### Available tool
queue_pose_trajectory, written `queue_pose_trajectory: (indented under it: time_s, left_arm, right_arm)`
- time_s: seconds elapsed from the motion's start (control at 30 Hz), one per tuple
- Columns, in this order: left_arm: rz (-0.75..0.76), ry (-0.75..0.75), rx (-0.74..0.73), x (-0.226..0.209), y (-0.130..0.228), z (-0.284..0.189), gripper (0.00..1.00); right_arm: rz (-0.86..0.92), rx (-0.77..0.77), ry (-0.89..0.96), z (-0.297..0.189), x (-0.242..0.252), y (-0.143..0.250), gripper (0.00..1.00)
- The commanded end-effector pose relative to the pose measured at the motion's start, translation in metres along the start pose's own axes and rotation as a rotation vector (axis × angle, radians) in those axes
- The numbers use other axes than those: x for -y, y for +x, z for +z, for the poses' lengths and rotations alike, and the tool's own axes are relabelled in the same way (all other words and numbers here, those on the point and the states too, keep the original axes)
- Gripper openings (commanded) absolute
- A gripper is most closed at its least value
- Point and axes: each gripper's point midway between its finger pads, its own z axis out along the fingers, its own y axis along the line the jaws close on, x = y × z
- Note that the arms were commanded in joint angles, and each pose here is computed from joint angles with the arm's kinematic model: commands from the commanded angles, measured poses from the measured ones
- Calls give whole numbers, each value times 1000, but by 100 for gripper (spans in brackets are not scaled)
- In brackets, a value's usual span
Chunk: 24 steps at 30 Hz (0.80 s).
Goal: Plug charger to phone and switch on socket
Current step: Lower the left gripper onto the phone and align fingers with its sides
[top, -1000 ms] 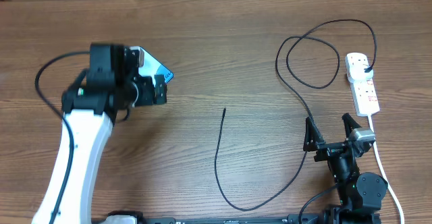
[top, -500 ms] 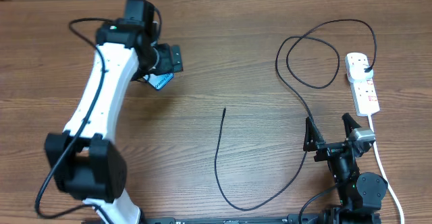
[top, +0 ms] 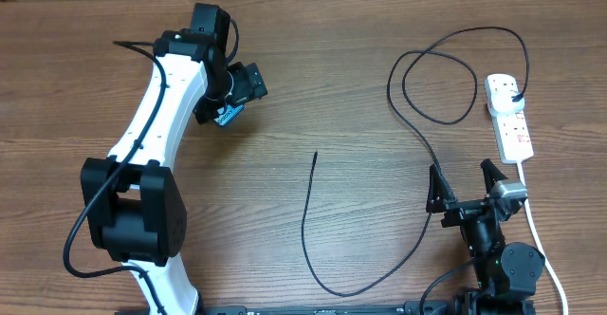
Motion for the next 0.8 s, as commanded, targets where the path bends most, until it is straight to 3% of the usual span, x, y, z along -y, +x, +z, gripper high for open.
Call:
queue_pose_trajectory:
  time_s: [0.0, 0.37, 0.77]
  left_arm:
    - [-177, -49, 64, -16, -19, -5, 100]
    - [-339, -36, 93, -54, -46, -12, 100]
    - [-328, 21, 201, -36, -73, -26, 100]
  right_arm:
    - [-4, 5, 4, 0, 1, 2, 100]
    - [-4, 6, 4, 0, 1, 1, 100]
    - [-4, 6, 4, 0, 1, 1, 100]
